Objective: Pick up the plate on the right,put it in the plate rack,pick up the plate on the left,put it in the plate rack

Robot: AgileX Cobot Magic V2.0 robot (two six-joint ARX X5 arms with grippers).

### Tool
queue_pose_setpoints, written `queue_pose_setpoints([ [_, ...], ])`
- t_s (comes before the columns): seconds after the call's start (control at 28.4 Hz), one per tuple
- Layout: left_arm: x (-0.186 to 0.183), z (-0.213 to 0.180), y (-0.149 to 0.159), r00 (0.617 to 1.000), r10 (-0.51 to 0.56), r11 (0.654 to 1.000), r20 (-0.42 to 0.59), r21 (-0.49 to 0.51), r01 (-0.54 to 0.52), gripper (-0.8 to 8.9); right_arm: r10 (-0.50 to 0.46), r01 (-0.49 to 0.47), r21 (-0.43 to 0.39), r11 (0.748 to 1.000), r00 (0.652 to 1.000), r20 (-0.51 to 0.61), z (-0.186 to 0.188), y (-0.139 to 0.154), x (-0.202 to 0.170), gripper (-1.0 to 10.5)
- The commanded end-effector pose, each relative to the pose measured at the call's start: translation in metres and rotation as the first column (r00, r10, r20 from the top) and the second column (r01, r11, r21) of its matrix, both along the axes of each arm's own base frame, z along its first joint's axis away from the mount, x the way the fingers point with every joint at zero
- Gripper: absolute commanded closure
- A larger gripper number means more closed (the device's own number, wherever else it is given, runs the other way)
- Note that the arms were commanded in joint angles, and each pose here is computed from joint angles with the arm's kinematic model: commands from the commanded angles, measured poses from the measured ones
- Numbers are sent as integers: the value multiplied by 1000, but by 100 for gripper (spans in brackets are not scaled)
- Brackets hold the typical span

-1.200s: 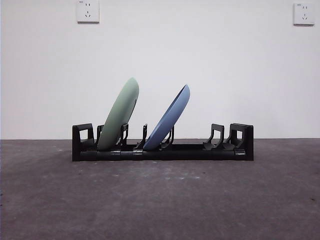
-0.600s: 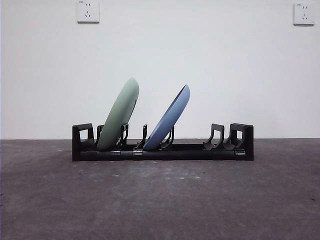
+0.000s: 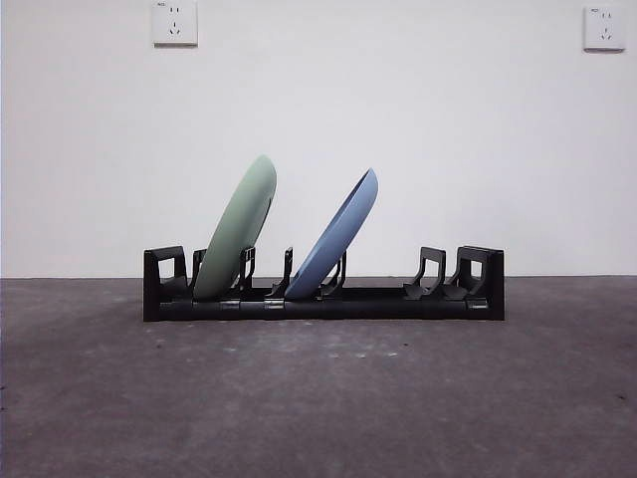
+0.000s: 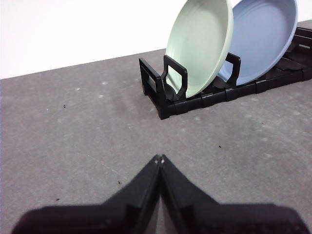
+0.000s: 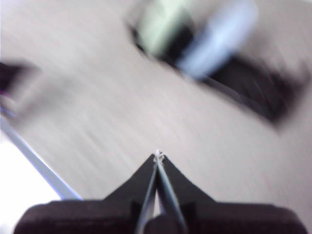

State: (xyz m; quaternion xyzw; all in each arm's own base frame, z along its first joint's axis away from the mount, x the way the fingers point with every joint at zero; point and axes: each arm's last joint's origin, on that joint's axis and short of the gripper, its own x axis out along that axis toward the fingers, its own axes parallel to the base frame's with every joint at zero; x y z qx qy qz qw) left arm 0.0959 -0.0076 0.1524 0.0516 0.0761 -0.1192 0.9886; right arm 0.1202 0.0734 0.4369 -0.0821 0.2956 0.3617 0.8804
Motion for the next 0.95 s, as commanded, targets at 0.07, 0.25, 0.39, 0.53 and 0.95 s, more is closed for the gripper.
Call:
queue_pose_setpoints([
  [0.07, 1, -2, 0, 1000, 6, 1000, -5, -6, -6, 817, 22, -32, 67, 997, 989, 150, -16, -6, -13, 945],
  [0.25, 1, -2, 0, 1000, 6, 1000, -5, -7, -6, 816, -25, -6, 108, 994, 959, 283, -77, -20, -31, 945],
  [0.39, 1, -2, 0, 1000, 6, 1000, -5, -6, -6, 816, -104, 72, 110, 991, 942, 319, -116, -28, -36, 945],
  [0.53, 1, -2, 0, 1000, 6, 1000, -5, -7, -7, 817, -148, 109, 127, 986, 923, 356, -145, -33, -41, 945],
  [0.95, 1, -2, 0, 1000, 6, 1000, -5, -7, -7, 817, -283, 237, 158, 959, 854, 437, -223, -40, -44, 945],
])
